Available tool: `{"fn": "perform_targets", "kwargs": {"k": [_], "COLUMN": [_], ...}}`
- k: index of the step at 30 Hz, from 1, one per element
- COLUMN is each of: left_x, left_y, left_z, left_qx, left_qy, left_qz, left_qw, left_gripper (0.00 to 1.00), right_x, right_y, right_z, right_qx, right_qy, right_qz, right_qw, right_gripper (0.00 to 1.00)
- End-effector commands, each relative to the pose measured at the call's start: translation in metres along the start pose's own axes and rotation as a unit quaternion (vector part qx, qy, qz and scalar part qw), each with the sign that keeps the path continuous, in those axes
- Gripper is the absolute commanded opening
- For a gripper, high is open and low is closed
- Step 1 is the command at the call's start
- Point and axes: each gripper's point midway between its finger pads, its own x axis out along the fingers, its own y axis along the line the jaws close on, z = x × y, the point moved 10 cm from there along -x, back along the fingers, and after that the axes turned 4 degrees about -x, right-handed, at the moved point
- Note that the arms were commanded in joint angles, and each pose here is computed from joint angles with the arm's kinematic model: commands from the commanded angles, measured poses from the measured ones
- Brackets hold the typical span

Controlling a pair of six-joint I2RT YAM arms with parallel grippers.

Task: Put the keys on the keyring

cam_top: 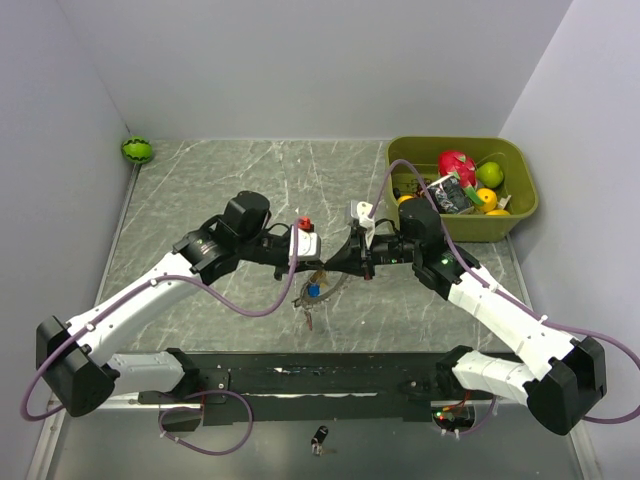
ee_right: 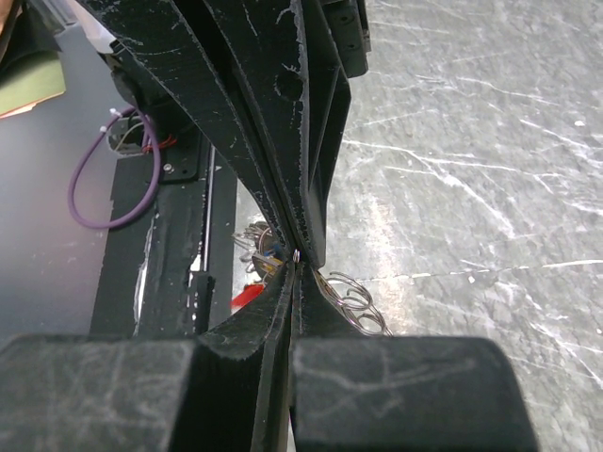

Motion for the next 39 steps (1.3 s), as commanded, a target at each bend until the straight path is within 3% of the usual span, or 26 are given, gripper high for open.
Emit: {"fn": "perform_targets", "kwargs": {"k": [1,5,11,14,22,26,36,39], "left_x": [-0.006,-0.003,0.0,0.002,-0.003,-0.005,-0.006,-0.006], "left_y": [0.001,-0.001,0.001,0.005,0.008,0.01,0.013,0.013], "left_z": [0.022,0.016,0.009,0.006,0.004,0.001,0.0,0.0], "left_qx": [0.047,0.045,0.024,0.011,0.002,-0.003,-0.006,-0.006], "left_qy": [-0.061,-0.09,-0.126,-0.139,-0.188,-0.192,-0.195,-0.194], "left_qz": [0.023,0.037,0.084,0.117,0.148,0.148,0.137,0.138], "left_qw": [0.997,0.994,0.988,0.983,0.971,0.97,0.971,0.971], "left_gripper": [0.01,0.01,0.01,0.01,0.01,0.01,0.01,0.01], "right_x": [-0.004,-0.008,-0.012,-0.012,-0.015,-0.019,-0.012,-0.011], "right_y": [-0.001,-0.003,-0.007,-0.008,-0.016,-0.02,-0.021,-0.022], "right_z": [0.03,0.033,0.036,0.036,0.032,0.029,0.021,0.017], "right_qx": [-0.047,-0.038,-0.001,0.02,0.083,0.108,0.139,0.146], "right_qy": [-0.043,-0.056,-0.063,-0.06,-0.056,-0.066,-0.049,-0.043], "right_qz": [-0.019,-0.069,-0.132,-0.144,-0.176,-0.16,-0.114,-0.11], "right_qw": [0.998,0.995,0.989,0.988,0.979,0.979,0.982,0.982], "right_gripper": [0.02,0.32,0.56,0.62,0.65,0.55,0.53,0.48]}}
